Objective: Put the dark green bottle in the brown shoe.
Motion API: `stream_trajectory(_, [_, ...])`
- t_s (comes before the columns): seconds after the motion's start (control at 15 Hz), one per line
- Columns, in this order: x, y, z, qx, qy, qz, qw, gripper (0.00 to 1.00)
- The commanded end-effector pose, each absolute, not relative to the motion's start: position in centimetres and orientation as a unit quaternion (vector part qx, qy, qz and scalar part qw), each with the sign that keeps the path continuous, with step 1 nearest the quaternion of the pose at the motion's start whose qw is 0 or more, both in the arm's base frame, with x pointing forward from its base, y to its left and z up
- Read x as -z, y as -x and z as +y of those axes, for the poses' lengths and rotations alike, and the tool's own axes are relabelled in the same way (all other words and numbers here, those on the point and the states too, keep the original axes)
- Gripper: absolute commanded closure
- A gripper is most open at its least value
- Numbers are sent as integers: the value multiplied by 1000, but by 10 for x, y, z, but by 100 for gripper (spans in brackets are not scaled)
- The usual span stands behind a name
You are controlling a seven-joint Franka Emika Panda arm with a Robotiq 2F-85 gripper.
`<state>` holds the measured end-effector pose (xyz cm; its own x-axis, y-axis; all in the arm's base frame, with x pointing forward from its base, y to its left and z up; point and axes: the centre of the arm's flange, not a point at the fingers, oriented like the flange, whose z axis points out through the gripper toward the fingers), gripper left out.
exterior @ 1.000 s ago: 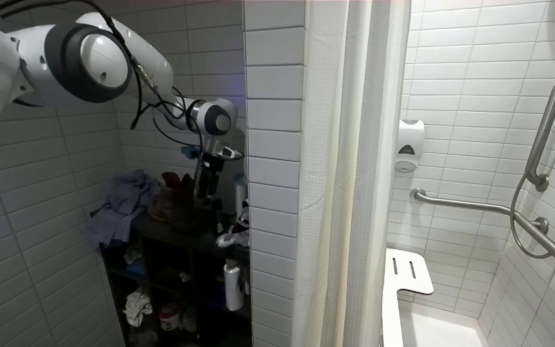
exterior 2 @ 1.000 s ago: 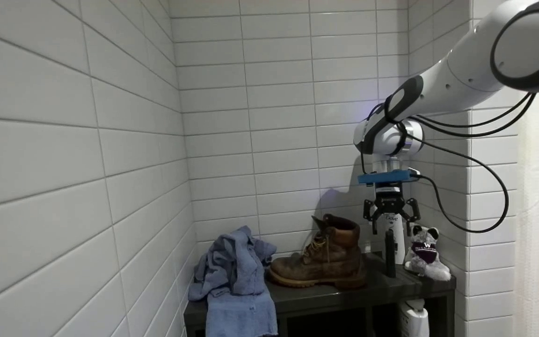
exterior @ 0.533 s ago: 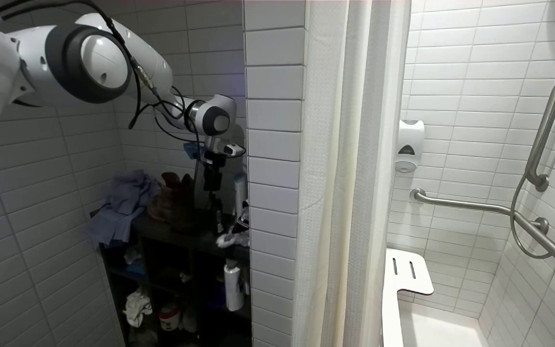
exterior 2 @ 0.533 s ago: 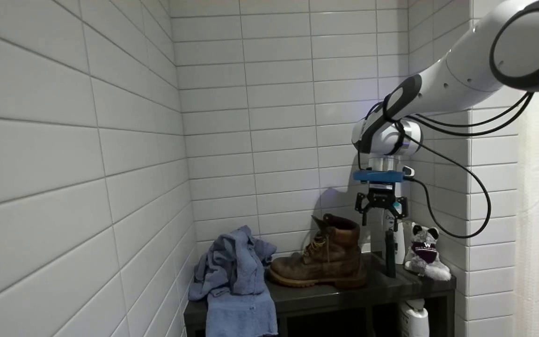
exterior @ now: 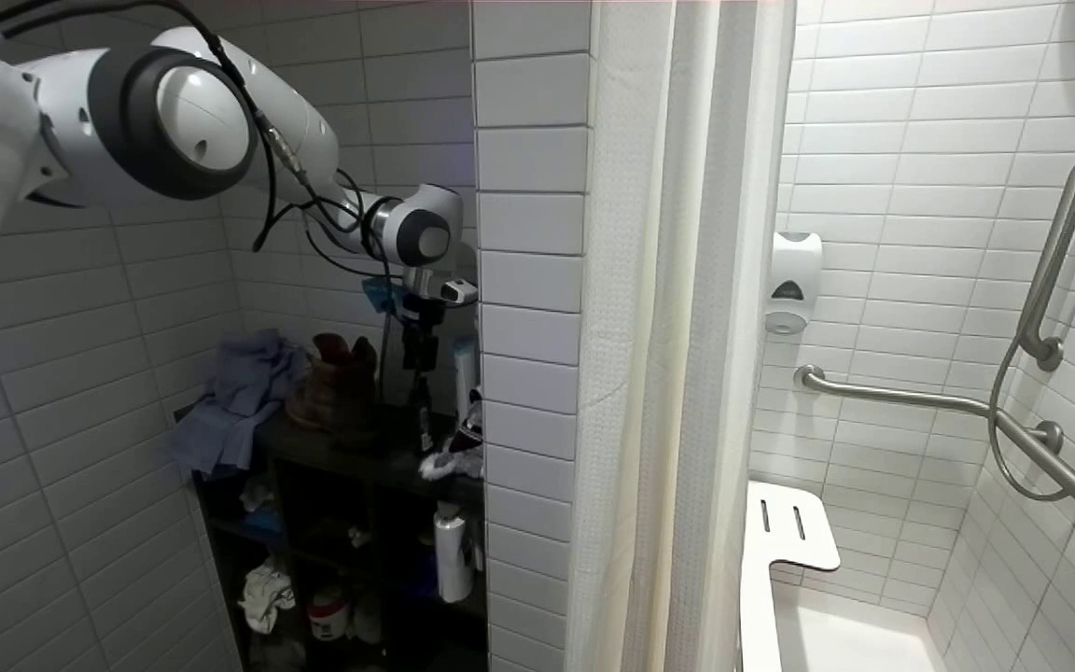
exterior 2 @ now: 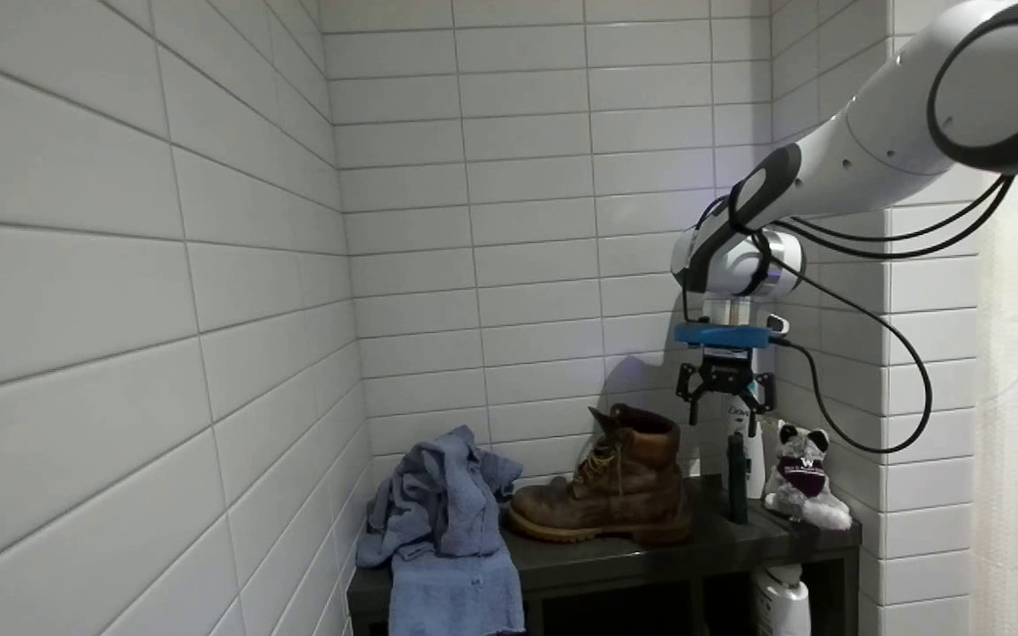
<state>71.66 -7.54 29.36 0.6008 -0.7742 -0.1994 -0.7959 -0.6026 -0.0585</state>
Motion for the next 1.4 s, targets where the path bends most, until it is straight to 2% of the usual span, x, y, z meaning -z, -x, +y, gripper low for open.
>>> stream_trajectory(0.0, [-294, -710, -92, -71, 889, 445, 75, 0])
stream_trajectory(1.33, [-272, -703, -97, -84, 886, 452, 58, 0])
